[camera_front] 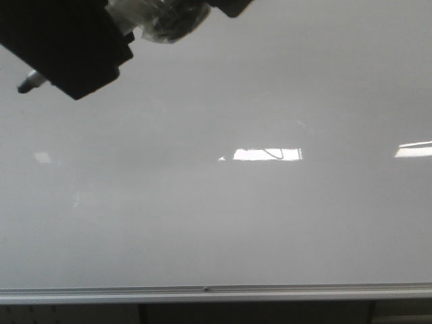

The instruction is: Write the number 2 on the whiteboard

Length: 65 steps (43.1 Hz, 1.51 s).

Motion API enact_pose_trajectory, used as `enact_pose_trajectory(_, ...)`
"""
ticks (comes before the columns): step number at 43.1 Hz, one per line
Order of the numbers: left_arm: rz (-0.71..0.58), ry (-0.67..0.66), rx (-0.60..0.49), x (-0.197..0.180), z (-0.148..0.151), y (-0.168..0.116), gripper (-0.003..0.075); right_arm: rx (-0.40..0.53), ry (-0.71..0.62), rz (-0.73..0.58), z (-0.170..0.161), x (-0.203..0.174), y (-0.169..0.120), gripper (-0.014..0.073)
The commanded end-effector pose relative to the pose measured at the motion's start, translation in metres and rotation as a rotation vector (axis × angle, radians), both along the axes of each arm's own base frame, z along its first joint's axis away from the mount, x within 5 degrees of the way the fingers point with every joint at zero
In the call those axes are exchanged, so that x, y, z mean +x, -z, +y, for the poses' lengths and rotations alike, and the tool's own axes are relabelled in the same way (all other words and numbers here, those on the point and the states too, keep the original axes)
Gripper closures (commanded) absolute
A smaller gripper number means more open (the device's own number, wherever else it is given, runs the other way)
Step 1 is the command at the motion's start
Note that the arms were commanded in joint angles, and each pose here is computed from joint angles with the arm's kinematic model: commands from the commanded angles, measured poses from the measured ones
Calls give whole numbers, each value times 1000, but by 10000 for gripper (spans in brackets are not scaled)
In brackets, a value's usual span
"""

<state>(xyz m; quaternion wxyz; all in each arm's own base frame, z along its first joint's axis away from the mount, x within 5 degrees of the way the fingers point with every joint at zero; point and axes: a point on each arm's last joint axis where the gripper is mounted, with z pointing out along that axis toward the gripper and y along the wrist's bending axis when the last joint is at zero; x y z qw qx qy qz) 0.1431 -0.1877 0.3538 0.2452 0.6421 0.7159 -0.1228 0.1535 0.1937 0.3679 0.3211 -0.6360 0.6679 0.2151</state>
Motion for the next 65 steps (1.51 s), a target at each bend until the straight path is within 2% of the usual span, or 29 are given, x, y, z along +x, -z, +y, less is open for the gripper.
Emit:
enact_pose_trajectory(1,-51,-77,-116,-1,11,-25,229,57,74,-36,-10,2,-19,592)
enact_pose_trajectory(10,-83,-255,-193,4,47,-43,229,-16,325,-24,-47,16,-22,592)
enact_pose_trajectory(18,-60,-410,-280,6,75,-44,229,81,669,81,-85,27,-31,592)
enact_pose_trajectory(22,-46,-479,-307,6,86,-36,229,122,749,58,-99,26,-29,592)
enact_pose_trajectory(26,-43,-535,-305,7,95,-25,229,193,795,-4,-105,22,-15,592)
enact_pose_trajectory(30,-27,-555,-291,8,98,-18,229,327,849,-53,-107,21,0,592)
enact_pose_trajectory(35,-27,-560,-291,10,97,-15,229,401,902,-99,-108,29,15,592)
enact_pose_trajectory(42,-44,-565,-306,11,97,-16,229,429,923,-158,-106,42,20,592)
enact_pose_trajectory(47,-49,-567,-311,12,97,-17,229,402,897,-243,-101,55,25,592)
enact_pose_trajectory(65,-49,-567,-311,12,97,-17,229,437,993,-360,-93,103,48,592)
